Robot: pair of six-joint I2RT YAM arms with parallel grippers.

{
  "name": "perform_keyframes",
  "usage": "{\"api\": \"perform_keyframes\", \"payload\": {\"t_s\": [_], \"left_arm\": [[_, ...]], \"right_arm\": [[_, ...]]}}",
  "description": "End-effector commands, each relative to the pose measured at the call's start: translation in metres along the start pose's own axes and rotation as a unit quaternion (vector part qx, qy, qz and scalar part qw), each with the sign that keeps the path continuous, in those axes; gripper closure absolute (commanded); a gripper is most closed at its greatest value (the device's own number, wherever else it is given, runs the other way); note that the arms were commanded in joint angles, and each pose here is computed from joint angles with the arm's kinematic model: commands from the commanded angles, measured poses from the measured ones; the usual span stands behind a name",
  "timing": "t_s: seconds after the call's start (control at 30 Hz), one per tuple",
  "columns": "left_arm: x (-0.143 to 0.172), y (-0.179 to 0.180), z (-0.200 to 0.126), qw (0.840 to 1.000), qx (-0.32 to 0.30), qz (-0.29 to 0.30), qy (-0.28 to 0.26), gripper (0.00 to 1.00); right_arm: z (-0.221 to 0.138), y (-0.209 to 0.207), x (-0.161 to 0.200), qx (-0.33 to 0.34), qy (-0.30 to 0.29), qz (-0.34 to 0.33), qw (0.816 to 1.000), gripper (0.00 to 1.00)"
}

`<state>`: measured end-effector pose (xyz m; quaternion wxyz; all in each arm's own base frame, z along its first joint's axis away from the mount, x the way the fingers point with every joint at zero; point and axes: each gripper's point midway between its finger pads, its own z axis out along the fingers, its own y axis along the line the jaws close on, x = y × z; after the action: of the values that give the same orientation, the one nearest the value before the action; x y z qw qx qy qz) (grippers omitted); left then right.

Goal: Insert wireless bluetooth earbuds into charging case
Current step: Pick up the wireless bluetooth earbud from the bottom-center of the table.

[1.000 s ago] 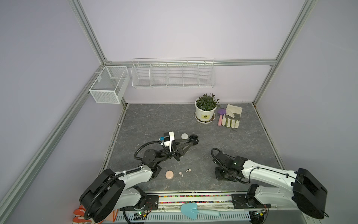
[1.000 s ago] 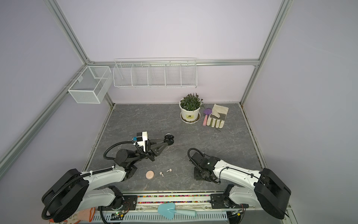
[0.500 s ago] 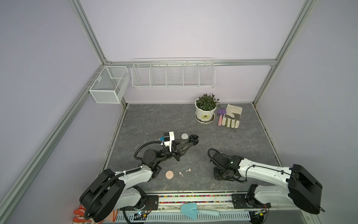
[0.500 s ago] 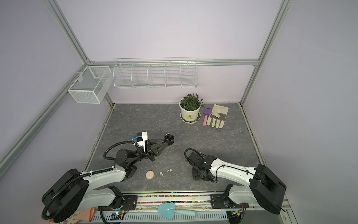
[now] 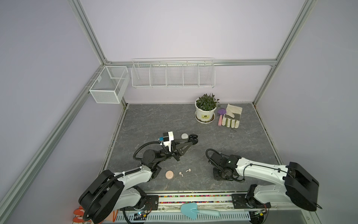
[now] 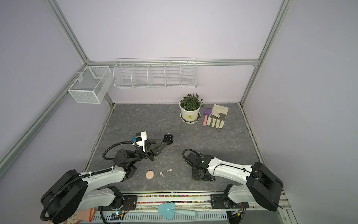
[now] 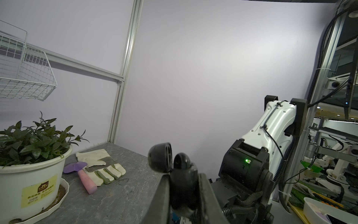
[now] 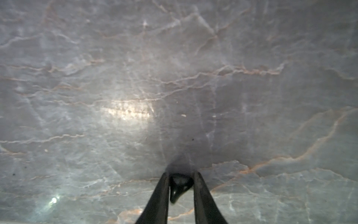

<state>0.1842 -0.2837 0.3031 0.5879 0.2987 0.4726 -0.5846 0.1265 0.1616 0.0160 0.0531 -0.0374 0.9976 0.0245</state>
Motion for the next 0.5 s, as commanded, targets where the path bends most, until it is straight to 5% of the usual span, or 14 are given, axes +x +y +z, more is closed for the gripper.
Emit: {"api": "perform_keyframes", "payload": {"t_s": [0.0, 0.47], "left_arm": [[-0.0088, -0.0058, -0.0027, 1.000, 0.005, 0.021, -0.018, 1.00], [-0.0094, -0.0064, -0.0034, 1.000, 0.005, 0.020, -0.018, 1.00]], "right_arm": [[-0.0007, -0.0029, 0.0016, 0.015, 0.004, -0.002, 1.000, 0.75], [-0.0012, -0.0066, 0.0005, 0.028, 0.002, -0.005, 1.000, 0.77]]}}
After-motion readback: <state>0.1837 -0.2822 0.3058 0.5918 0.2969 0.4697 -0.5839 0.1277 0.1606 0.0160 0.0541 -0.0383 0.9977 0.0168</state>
